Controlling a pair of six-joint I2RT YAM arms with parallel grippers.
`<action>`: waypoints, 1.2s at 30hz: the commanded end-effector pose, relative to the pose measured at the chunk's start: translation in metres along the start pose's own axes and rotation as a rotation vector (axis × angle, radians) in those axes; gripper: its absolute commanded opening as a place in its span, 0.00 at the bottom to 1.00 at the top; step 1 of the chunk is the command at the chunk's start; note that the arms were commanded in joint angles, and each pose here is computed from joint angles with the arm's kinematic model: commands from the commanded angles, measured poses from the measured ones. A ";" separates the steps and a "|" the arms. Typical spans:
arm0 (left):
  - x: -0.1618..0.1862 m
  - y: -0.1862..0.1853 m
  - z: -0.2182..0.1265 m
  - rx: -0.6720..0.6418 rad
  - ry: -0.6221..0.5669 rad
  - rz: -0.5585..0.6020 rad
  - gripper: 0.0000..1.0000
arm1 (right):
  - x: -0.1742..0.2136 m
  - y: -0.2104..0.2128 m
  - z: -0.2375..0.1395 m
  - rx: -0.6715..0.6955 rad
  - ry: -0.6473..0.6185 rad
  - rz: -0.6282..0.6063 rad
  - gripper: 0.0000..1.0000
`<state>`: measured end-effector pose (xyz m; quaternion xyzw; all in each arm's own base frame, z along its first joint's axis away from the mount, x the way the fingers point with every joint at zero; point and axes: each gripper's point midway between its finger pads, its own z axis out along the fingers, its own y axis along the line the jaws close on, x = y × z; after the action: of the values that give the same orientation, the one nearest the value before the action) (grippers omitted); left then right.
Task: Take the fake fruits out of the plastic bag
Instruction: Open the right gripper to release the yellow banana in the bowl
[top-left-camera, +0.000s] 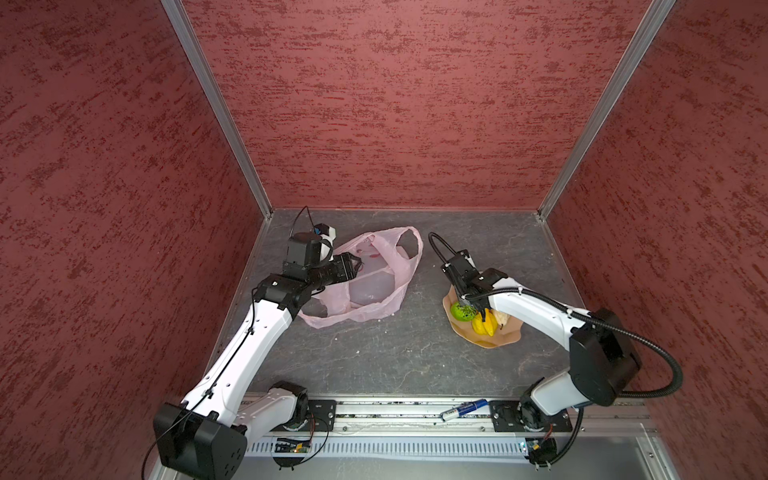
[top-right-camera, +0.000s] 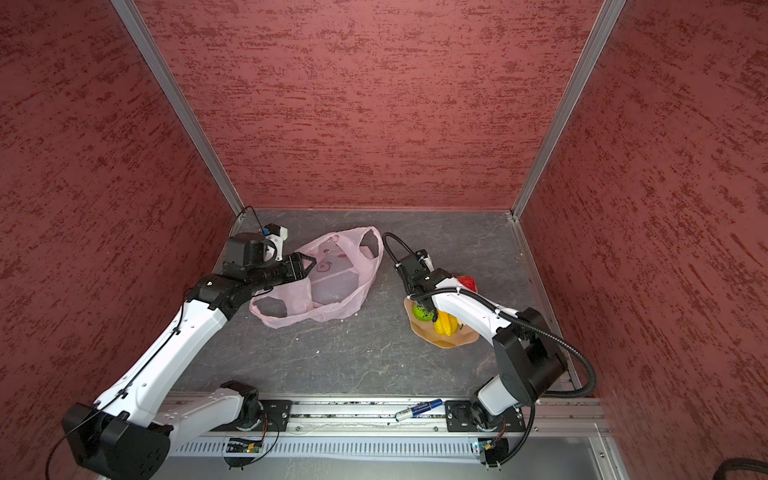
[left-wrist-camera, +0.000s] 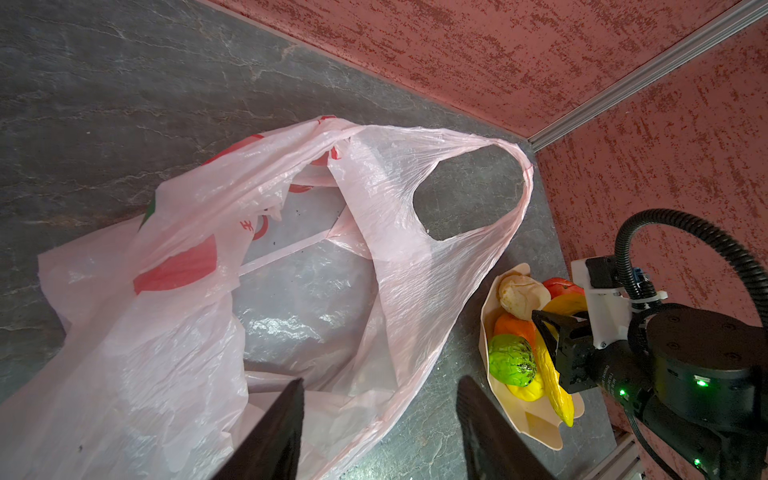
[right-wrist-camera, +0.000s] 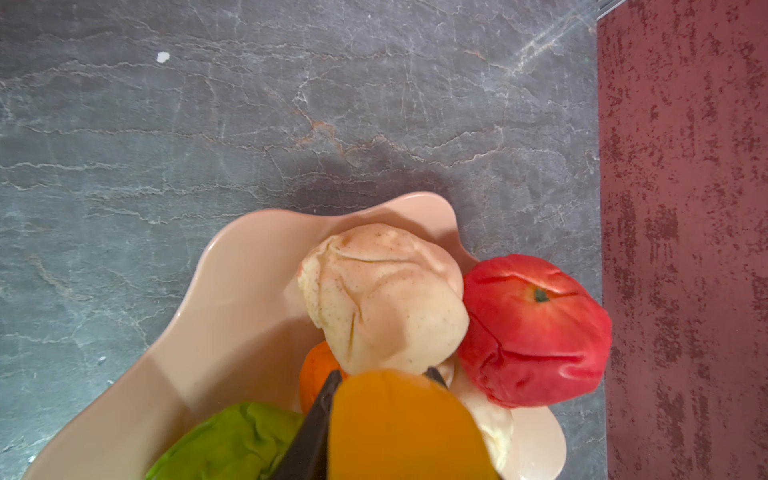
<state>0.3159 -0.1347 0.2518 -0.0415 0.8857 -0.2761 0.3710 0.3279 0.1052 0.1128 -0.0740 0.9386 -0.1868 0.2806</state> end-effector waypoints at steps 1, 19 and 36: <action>-0.003 0.001 -0.003 -0.003 -0.019 -0.005 0.59 | -0.001 0.004 0.002 -0.011 -0.006 -0.001 0.36; -0.001 0.003 -0.006 -0.009 -0.026 -0.006 0.59 | -0.006 0.004 -0.001 -0.020 -0.010 0.002 0.44; -0.010 0.006 -0.011 -0.014 -0.053 -0.019 0.60 | -0.034 0.010 -0.026 -0.119 -0.070 0.072 0.55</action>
<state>0.3154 -0.1270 0.2528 -0.0510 0.8837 -0.2710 0.3781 0.3353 0.1221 0.1242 -0.0736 0.9432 -0.1461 0.2891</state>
